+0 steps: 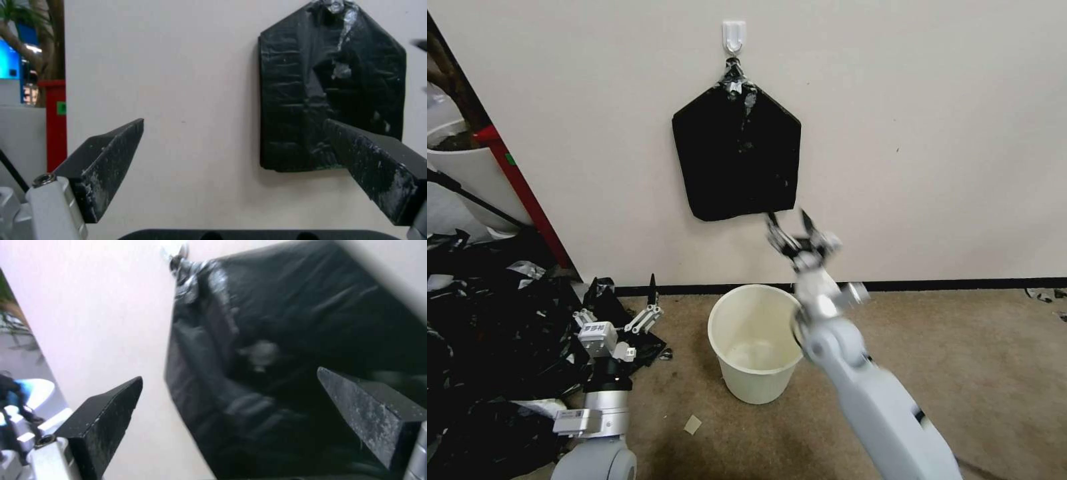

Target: Place a trash bag onto the trash bin.

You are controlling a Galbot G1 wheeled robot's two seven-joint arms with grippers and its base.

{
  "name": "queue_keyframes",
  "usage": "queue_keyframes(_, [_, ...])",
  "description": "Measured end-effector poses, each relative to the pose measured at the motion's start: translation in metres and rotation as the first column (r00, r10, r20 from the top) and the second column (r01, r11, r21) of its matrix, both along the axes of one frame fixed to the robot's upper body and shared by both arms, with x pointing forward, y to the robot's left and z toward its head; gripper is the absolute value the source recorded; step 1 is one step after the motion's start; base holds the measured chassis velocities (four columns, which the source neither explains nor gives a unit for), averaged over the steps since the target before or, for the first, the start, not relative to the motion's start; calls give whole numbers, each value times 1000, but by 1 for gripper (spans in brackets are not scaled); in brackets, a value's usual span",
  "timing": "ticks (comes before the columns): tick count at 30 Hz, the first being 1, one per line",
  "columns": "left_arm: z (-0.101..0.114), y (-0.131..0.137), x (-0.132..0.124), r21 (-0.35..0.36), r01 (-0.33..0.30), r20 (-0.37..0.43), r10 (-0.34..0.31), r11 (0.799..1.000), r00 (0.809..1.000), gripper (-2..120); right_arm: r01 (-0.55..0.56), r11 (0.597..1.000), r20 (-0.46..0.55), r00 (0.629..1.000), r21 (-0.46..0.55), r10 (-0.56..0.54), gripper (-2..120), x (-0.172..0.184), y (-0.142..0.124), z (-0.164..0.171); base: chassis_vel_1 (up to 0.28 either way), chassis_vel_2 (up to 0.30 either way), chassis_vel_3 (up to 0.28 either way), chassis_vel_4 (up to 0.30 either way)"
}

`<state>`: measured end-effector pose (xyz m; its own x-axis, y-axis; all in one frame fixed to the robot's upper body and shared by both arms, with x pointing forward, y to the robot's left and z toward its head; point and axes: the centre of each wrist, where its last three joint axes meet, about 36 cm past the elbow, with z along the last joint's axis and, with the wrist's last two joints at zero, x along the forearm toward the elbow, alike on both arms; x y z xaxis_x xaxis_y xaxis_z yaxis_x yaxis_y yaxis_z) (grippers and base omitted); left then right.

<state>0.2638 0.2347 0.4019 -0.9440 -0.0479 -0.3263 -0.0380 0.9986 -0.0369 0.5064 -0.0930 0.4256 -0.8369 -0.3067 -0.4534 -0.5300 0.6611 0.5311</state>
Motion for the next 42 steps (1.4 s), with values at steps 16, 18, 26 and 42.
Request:
queue_keyframes(16, [-17,7,4,27,-38,-12,39,999,999,100,-157,968,86,986,198,142,100,124,58,124,0,0,0,0])
queue_keyframes(18, [-18,8,4,28,-41,-12,41,999,999,100,-161,970,87,985,185,147,100,125,60,124,0,0,0,0])
queue_keyframes(26, [-23,16,7,38,-75,-10,75,996,997,100,-163,980,89,984,115,153,100,135,65,111,0,0,0,0])
queue_keyframes(42, [-39,16,13,41,-72,-19,73,997,997,100,-160,985,159,976,70,147,92,160,60,120,0,0,0,0])
